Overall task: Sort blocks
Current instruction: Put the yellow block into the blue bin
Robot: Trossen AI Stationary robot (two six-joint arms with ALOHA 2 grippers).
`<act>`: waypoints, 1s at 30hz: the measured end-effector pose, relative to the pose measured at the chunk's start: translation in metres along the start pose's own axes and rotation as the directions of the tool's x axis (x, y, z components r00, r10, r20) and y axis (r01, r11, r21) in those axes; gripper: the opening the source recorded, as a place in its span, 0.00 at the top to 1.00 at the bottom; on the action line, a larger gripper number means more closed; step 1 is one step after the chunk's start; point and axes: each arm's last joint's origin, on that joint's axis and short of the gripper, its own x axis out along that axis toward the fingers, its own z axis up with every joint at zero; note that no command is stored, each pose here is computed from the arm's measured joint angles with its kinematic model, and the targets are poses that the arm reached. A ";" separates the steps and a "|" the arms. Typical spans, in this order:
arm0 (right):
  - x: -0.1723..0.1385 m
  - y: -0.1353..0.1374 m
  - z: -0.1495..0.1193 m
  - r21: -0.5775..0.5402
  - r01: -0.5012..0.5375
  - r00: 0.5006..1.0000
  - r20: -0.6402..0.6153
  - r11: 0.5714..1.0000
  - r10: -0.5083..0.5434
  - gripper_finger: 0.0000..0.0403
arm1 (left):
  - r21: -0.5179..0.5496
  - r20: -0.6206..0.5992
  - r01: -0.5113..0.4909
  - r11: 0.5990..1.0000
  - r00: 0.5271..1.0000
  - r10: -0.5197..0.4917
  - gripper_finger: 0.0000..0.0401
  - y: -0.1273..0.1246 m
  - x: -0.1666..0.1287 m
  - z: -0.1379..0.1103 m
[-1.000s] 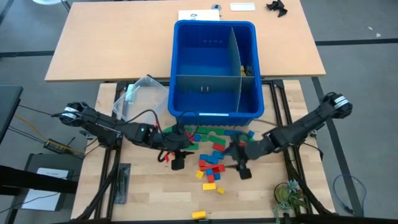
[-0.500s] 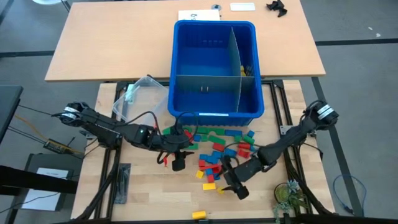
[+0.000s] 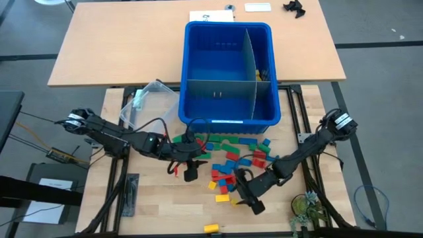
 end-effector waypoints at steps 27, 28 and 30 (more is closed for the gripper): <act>-0.001 0.018 -0.025 -0.150 0.352 0.920 -0.124 0.924 -0.371 0.43 | -0.048 0.075 0.014 0.999 0.997 -0.011 0.56 -0.002 0.000 0.007; -0.006 0.017 -0.024 -0.148 0.373 0.911 -0.127 0.916 -0.391 0.43 | -0.049 0.075 0.014 0.999 0.997 -0.011 0.56 -0.002 0.000 0.007; -0.015 0.015 -0.022 -0.147 0.397 0.899 -0.137 0.906 -0.416 0.43 | -0.048 0.073 0.014 0.999 0.997 -0.010 0.56 -0.002 0.000 0.007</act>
